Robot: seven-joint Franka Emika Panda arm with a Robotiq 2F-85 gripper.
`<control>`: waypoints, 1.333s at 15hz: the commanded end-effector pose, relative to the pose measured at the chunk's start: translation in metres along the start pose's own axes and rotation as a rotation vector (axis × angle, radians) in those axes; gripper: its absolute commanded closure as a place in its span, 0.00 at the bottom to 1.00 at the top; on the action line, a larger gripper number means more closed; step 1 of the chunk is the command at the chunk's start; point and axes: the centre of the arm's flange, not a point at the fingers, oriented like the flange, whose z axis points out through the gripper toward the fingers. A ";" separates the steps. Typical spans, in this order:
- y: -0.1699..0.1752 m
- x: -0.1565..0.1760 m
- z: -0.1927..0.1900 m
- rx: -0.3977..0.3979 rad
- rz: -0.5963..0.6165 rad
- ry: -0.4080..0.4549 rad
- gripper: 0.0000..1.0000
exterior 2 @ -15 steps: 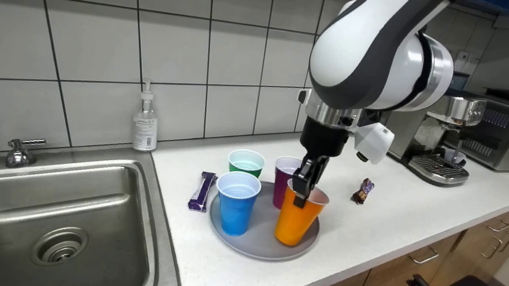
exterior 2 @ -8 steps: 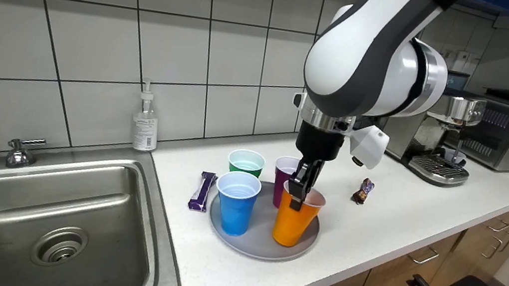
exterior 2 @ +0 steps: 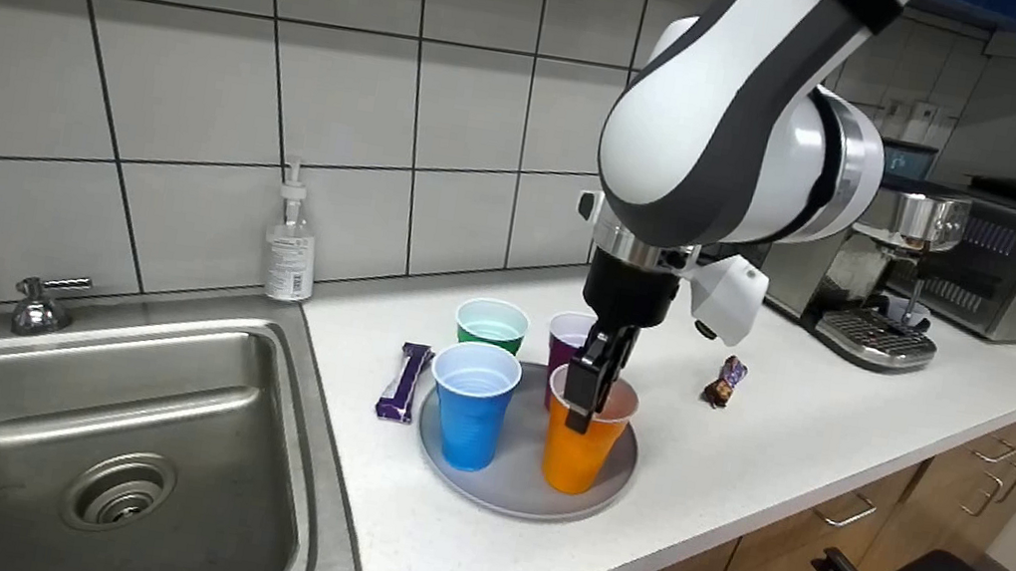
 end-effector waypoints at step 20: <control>-0.015 -0.016 -0.059 0.069 0.051 0.056 0.00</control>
